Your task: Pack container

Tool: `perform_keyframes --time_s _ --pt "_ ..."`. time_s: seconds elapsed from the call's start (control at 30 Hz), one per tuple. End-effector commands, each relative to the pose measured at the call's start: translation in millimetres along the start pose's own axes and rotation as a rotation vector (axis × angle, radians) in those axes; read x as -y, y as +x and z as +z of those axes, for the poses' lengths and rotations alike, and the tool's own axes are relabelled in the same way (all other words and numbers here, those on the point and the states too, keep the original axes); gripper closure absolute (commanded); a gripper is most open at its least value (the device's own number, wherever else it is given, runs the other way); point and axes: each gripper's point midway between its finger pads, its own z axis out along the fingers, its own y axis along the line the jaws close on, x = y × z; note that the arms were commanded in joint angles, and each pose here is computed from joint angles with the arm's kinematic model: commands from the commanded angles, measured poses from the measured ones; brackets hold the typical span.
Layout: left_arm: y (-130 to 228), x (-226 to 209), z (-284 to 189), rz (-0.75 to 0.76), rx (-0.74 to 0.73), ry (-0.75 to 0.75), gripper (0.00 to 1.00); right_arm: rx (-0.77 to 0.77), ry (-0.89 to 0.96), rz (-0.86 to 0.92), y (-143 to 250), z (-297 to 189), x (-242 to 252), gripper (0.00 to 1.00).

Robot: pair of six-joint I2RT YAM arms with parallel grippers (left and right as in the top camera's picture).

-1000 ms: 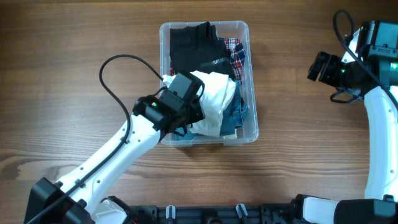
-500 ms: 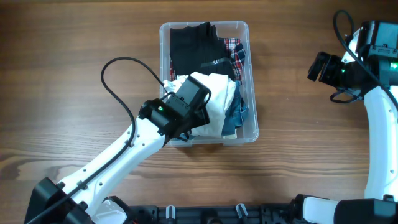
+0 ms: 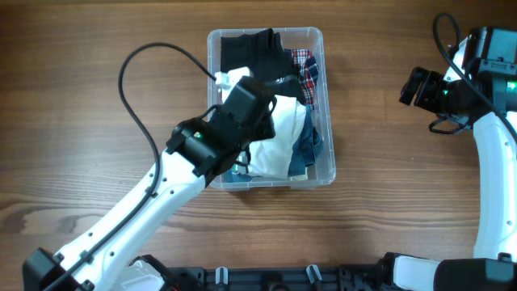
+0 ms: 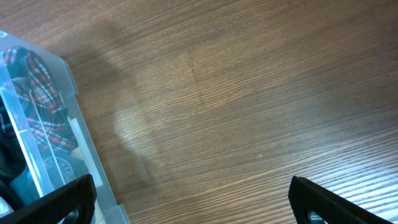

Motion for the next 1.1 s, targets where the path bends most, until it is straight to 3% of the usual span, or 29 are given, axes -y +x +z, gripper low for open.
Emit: perform_keyframes --time_s 0.0,0.13,0.37,0.67,0.9,1.07 --pt "-9 8 2 0.087 0.04 0.014 0.96 0.004 0.002 -0.011 -1 0 1 0.0" --pt "-5 8 28 0.104 0.021 -0.01 0.96 0.004 0.002 -0.012 -1 0 1 0.0" --pt "21 -5 124 0.235 -0.056 -0.077 0.96 0.004 0.002 -0.012 -1 0 1 0.0" --pt "131 -76 220 0.275 -0.376 -0.249 0.96 0.004 0.002 -0.012 -1 0 1 0.0" --pt "133 -70 224 0.269 -0.382 -0.212 0.96 0.004 0.002 -0.012 -1 0 1 0.0" --pt "95 -44 189 0.26 -0.298 -0.158 0.96 0.004 0.002 -0.011 -1 0 1 0.0"
